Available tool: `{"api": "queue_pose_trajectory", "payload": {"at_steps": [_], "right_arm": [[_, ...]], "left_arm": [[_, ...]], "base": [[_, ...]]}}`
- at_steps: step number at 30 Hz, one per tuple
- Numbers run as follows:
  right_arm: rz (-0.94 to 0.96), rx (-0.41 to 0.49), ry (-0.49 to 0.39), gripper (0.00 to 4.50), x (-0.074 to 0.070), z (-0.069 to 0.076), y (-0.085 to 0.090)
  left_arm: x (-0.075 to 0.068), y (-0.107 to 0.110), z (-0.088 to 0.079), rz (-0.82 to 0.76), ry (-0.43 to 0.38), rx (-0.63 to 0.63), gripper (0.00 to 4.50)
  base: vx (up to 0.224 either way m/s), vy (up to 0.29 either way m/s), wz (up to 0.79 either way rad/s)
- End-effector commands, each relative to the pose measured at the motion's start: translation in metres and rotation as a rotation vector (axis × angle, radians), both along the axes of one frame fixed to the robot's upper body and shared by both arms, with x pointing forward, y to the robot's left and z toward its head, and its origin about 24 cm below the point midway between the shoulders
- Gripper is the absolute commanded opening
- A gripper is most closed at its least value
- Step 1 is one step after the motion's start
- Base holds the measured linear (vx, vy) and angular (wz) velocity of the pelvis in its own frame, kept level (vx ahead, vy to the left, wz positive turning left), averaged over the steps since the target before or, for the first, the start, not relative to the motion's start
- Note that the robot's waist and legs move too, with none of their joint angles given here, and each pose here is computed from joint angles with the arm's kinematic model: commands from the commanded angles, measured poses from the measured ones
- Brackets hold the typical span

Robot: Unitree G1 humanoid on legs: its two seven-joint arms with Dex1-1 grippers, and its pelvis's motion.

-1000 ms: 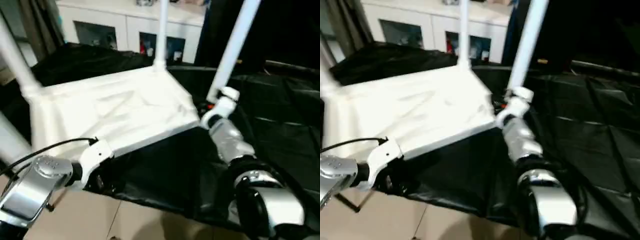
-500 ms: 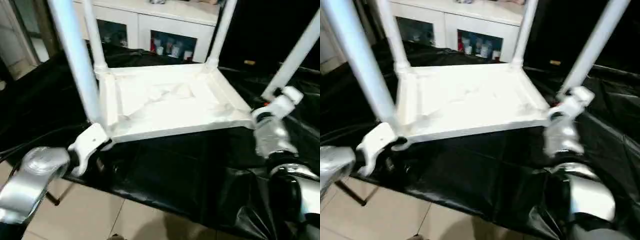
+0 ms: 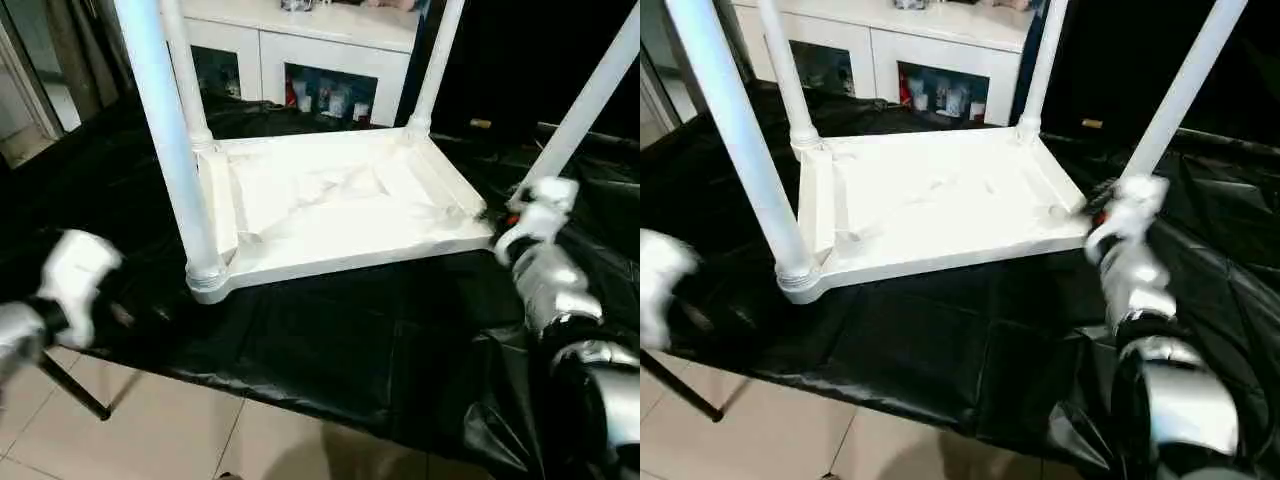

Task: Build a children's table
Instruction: Rotate table base

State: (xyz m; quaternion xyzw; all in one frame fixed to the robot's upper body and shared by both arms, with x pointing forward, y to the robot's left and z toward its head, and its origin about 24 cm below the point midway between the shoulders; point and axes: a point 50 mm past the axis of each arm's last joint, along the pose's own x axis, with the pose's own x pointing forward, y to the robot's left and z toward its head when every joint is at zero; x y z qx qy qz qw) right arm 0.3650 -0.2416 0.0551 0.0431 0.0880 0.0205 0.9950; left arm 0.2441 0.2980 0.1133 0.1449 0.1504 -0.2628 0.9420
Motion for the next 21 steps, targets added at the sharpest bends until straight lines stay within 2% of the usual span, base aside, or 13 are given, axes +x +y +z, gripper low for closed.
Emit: {"api": "queue_pose_trajectory", "payload": {"at_steps": [1, 2, 3, 4, 5, 8, 9, 12, 15, 18, 21], "right_arm": [[0.030, -0.026, 0.024, 0.37, -0.002, -0.003, 0.002], [0.072, -0.041, 0.071, 0.49, -0.008, -0.014, 0.004], [0.077, -0.042, 0.081, 0.62, -0.009, -0.016, 0.005], [0.092, -0.052, 0.123, 0.74, -0.014, -0.023, 0.004], [0.092, -0.052, 0.123, 0.80, -0.014, -0.024, 0.004], [0.083, -0.073, 0.173, 1.06, -0.019, -0.032, 0.002], [0.083, -0.073, 0.173, 1.06, -0.019, -0.032, 0.002], [0.092, -0.073, 0.173, 1.23, -0.018, -0.032, 0.007], [0.101, -0.070, 0.175, 1.61, -0.017, -0.032, 0.012], [0.116, -0.082, 0.201, 1.69, -0.018, -0.037, 0.018], [0.119, -0.088, 0.211, 2.03, -0.018, -0.039, 0.022]], "left_arm": [[0.002, 0.008, 0.008, 0.027, -0.053, -0.022, 4.50], [0.009, 0.014, 0.017, 0.072, -0.147, -0.083, 4.50], [0.010, 0.013, 0.019, 0.069, -0.162, -0.106, 4.50], [0.019, 0.005, 0.024, 0.046, -0.212, -0.197, 4.50], [0.019, 0.005, 0.024, 0.045, -0.213, -0.199, 4.50], [0.035, -0.017, 0.028, -0.028, -0.252, -0.332, 4.50], [0.035, -0.017, 0.028, -0.028, -0.252, -0.332, 4.50], [0.050, -0.035, 0.024, -0.081, -0.239, -0.386, 4.50], [0.056, -0.050, 0.020, -0.141, -0.204, -0.421, 4.50], [0.056, -0.078, 0.024, -0.287, -0.163, -0.543, 4.50], [0.052, -0.097, 0.029, -0.403, -0.127, -0.619, 4.50]], "base": [[0.000, 0.000, 0.00], [0.000, 0.000, 0.00], [0.000, 0.000, 0.00], [0.000, 0.000, 0.00], [0.000, 0.000, 0.00], [0.000, 0.000, 0.00], [0.000, 0.000, 0.00], [0.000, 0.000, 0.00], [0.000, 0.000, 0.00], [0.000, 0.000, 0.00], [0.000, 0.000, 0.00]]}}
